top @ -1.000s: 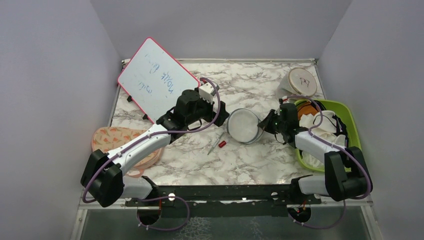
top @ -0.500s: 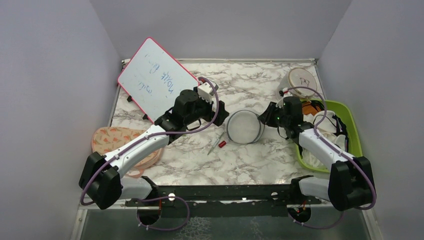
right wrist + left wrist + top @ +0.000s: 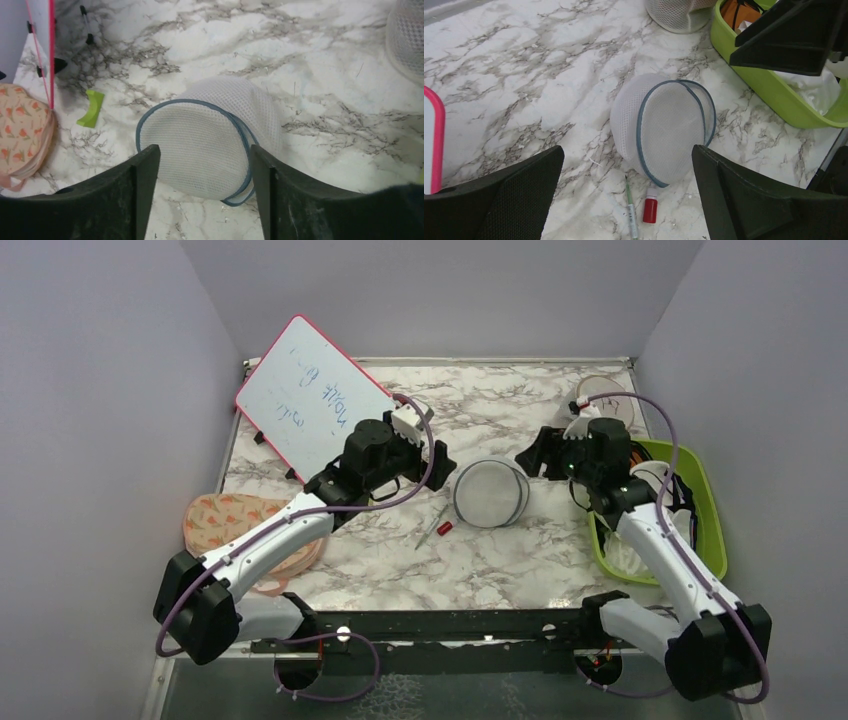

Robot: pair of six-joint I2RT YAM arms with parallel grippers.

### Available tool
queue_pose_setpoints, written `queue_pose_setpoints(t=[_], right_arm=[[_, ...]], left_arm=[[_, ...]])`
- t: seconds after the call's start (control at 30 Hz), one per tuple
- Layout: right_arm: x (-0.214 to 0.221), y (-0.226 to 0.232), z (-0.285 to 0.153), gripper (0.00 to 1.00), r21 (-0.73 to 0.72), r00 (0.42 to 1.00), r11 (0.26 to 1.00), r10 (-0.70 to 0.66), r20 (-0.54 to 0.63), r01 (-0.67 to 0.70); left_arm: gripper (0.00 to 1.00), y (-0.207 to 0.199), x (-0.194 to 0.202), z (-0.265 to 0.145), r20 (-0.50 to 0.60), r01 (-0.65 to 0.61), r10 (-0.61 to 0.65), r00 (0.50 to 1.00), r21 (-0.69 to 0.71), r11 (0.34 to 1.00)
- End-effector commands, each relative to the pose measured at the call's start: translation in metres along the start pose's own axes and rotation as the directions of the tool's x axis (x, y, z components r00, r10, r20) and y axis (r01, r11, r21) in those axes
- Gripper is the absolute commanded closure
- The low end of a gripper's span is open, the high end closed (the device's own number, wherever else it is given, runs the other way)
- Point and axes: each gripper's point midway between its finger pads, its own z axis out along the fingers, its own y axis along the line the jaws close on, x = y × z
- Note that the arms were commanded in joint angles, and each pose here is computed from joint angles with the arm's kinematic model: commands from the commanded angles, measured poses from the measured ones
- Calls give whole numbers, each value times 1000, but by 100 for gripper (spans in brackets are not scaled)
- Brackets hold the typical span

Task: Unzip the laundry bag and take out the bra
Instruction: Reset both arms

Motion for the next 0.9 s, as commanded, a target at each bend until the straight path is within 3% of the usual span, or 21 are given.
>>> queue_pose_setpoints(t=[0.0,0.17,0.37,0.5,0.63,0.73,0.87], right_arm=[[-37,8,-32,30,25,989,995,-100,110,98],[-70,33,-76,10,-22,939,978,-194,285,209],[-100,58,-144,3,-13,808,949,-261,528,315],[-119,65,-207,3,62,667,948,-265,696,313],[-134,52,-250,1,175,570,957,-279,773,231],[-140,46,-264,0,211,559,960,-280,780,186],[-145,44,-256,0,215,600,962,-271,753,165]], left_arm=[[3,11,-22,-17,87,-44,51,995,-76,996],[1,39,-41,-41,170,-54,93,981,-221,974],[1,65,-69,-86,315,-26,157,936,-383,923],[1,74,-101,-137,473,76,176,863,-466,881],[1,60,-147,-186,610,107,215,763,-447,888],[1,51,-171,-210,647,89,250,721,-444,892],[1,49,-181,-223,653,82,271,707,-456,886]])
